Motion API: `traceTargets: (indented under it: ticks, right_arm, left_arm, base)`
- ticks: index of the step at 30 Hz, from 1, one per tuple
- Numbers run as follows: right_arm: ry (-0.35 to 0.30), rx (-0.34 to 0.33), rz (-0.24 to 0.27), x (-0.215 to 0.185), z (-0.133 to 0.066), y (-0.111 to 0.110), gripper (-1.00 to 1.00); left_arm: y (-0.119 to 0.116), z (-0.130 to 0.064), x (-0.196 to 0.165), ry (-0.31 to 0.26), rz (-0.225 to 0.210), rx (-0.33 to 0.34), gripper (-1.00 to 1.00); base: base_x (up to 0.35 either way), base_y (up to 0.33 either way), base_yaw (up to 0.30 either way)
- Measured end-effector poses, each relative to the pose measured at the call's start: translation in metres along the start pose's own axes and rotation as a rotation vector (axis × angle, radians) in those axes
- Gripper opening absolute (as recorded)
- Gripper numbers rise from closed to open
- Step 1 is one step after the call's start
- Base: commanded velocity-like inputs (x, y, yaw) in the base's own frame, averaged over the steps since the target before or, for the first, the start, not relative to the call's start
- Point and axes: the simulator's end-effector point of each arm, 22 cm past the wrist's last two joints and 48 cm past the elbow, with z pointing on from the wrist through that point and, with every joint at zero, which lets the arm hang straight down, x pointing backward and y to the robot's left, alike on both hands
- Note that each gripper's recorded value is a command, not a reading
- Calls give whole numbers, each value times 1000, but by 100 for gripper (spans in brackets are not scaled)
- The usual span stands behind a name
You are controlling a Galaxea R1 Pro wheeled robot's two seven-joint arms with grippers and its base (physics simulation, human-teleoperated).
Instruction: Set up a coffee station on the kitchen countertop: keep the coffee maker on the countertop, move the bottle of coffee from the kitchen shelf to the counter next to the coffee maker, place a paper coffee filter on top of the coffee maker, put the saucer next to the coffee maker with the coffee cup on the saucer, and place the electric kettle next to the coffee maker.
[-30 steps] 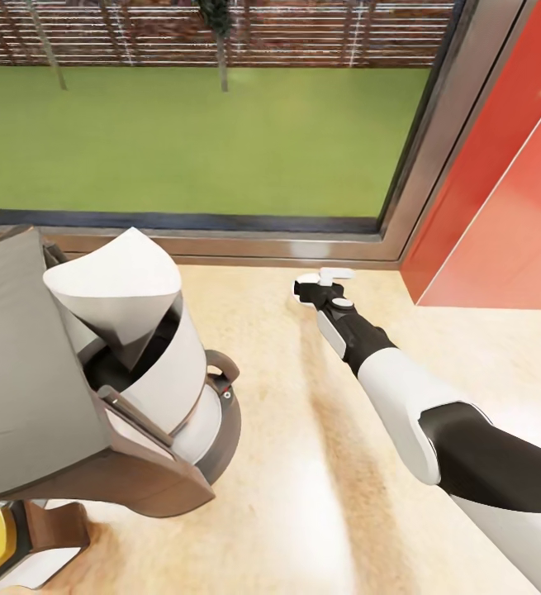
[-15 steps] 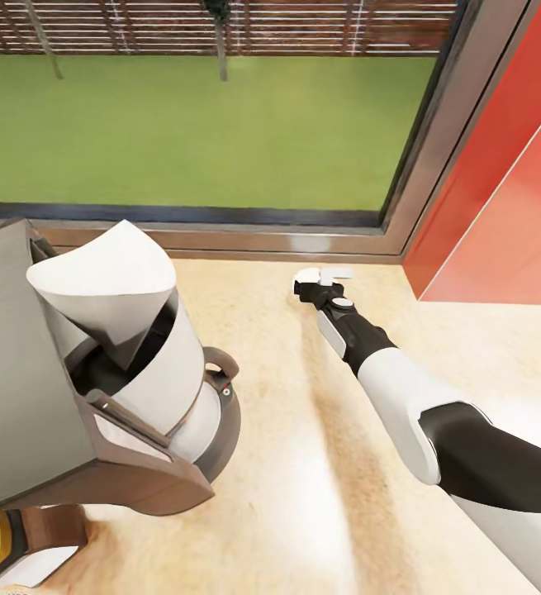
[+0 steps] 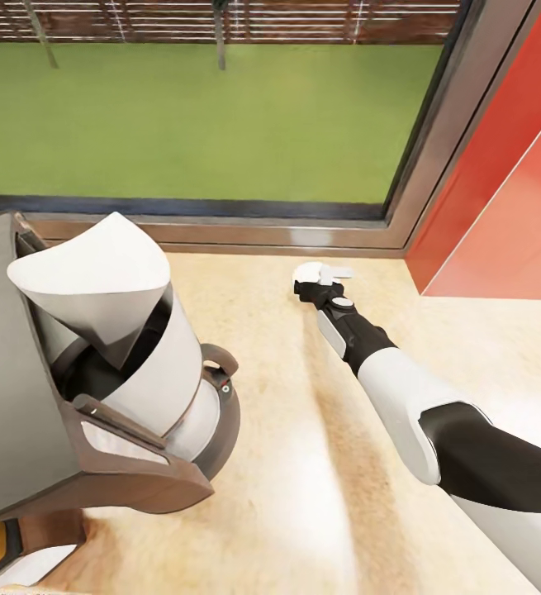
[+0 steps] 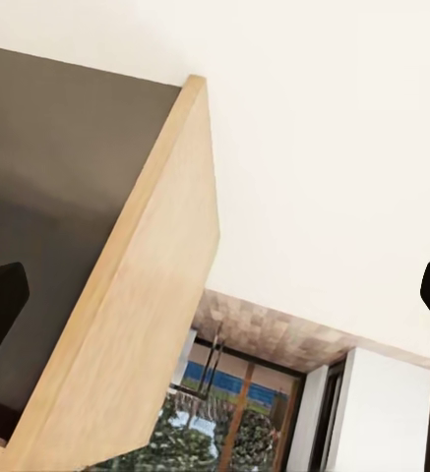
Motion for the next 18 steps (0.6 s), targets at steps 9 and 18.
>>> traceTargets:
  ticks: [9, 18]
  right_arm:
    - [-20, -2, 7, -5, 4, -1, 100]
    - [-21, -2, 8, -5, 5, -1, 100]
  left_arm:
    - [1, -1, 5, 14, 4, -2, 100]
    - [2, -2, 7, 18, 6, -3, 100]
  base:
    - [0, 0, 0]
    - [0, 0, 0]
